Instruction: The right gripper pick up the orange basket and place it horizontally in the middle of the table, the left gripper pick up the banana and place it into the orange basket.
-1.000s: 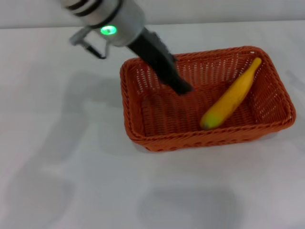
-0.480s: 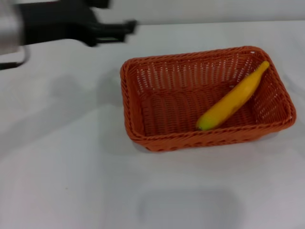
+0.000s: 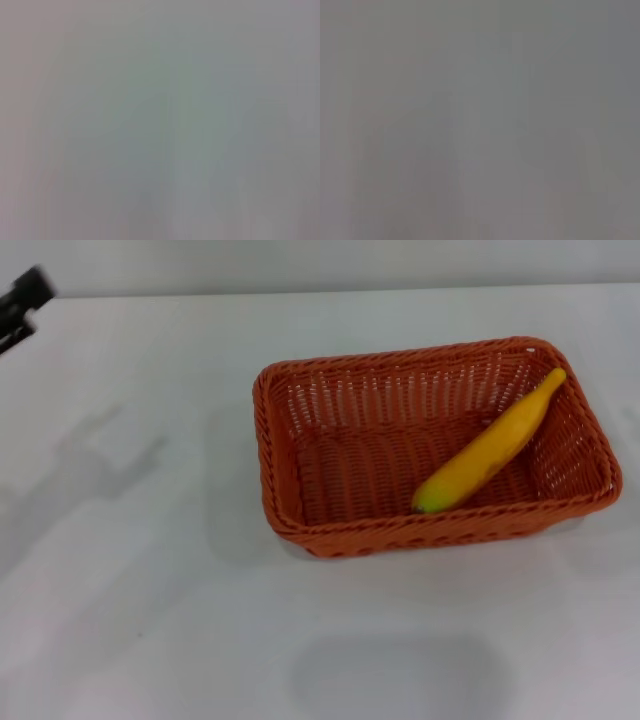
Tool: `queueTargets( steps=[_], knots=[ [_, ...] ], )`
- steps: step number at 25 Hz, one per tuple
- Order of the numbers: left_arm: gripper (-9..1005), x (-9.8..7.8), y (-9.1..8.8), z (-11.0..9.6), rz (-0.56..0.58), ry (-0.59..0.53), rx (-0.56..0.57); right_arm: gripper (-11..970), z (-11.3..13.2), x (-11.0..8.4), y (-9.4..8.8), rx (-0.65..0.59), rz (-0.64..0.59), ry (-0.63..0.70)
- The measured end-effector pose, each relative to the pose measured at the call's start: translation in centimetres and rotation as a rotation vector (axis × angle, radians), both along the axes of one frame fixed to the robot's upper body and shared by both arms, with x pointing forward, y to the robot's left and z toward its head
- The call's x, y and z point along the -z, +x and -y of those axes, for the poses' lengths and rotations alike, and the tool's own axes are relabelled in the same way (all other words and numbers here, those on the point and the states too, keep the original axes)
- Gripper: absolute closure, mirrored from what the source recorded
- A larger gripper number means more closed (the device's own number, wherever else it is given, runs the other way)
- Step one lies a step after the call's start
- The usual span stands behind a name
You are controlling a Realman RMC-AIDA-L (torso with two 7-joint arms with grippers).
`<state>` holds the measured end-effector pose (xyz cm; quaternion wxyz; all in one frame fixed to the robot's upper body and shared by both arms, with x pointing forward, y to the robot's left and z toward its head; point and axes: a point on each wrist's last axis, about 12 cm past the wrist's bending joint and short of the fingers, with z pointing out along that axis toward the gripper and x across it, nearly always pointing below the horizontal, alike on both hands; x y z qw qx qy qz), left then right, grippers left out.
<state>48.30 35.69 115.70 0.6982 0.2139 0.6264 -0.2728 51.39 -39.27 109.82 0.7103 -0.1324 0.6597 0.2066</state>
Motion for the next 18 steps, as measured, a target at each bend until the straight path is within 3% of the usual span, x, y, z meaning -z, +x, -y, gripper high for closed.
queueTargets(
  steps=[6,9,18],
  knots=[
    [170,4.2,-2.6,-2.5,0.053,-0.052,-0.161,90,2.1,1.8,-1.0,0.201,-0.041,0.11],
    [170,5.7,-3.8,-3.2,0.067,-0.071,-0.234,90,2.6,2.1,-1.1,0.245,-0.049,0.122],
    [170,7.7,-7.2,-5.7,0.128,-0.123,-0.472,90,2.8,2.6,-1.3,0.302,-0.036,0.11]
  ],
)
